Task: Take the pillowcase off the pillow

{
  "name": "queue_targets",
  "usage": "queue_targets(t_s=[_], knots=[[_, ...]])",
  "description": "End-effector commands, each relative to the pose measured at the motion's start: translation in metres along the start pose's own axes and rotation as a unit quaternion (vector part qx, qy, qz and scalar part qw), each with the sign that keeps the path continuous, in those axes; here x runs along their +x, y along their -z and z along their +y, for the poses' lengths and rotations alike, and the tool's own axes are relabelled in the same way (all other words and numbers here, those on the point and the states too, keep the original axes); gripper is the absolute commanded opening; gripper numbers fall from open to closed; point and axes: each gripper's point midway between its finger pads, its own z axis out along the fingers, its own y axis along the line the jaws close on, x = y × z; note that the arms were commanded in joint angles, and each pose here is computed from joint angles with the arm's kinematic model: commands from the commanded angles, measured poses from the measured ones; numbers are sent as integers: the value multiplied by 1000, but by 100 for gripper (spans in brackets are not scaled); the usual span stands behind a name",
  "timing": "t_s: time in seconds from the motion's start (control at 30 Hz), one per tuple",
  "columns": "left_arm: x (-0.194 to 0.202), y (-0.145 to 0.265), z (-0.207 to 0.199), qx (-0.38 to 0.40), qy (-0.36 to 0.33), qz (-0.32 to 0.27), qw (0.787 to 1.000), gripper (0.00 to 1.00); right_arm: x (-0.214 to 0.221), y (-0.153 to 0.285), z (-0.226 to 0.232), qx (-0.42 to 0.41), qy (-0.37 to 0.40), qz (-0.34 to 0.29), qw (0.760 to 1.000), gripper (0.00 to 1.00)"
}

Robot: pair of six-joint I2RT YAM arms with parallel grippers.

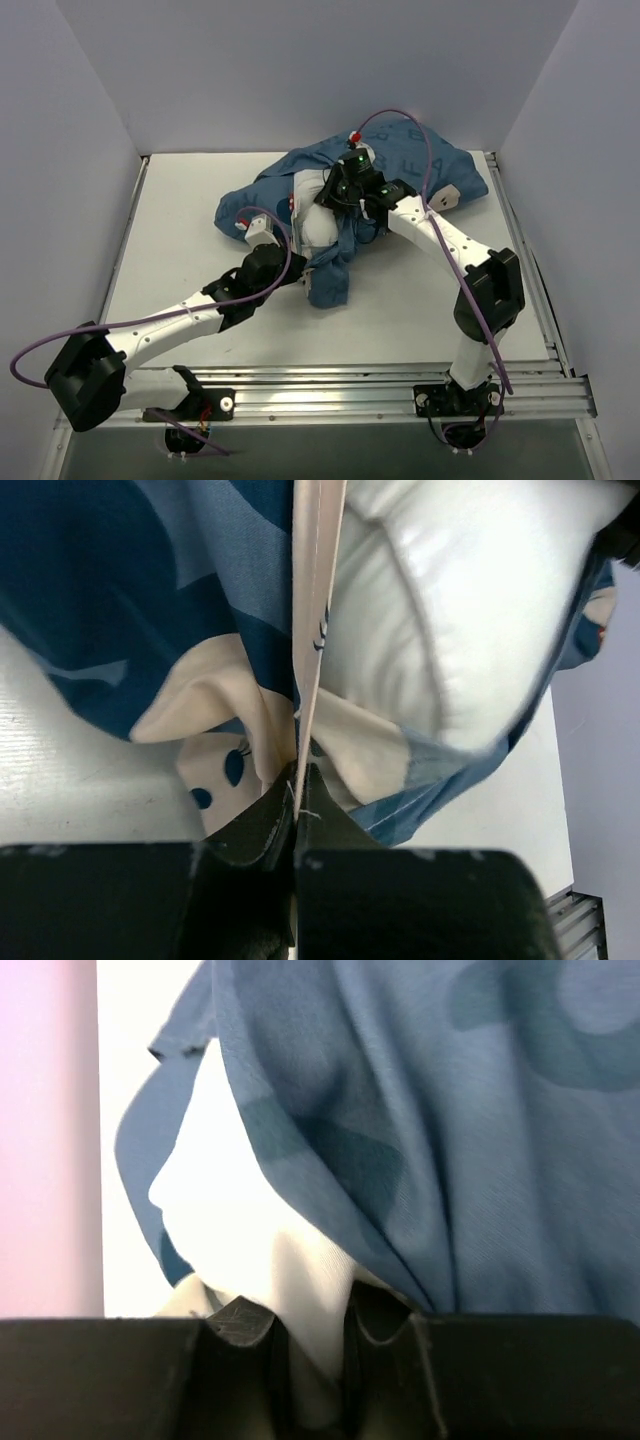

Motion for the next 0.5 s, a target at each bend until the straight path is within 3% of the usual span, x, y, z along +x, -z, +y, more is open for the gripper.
queue_targets(t_s=[0.0,0.3,0.47], knots=[[81,27,52,-75,-77,169,980,2,-212,111,86,-168,-80,-329,926,0],[74,21,83,-128,-80,173,973,2,-232,148,91,-180,-72,-330,924,0],[67,3,82,-131,-53,153,978,2,-166,146,97,-223,-29,-220,949,0]])
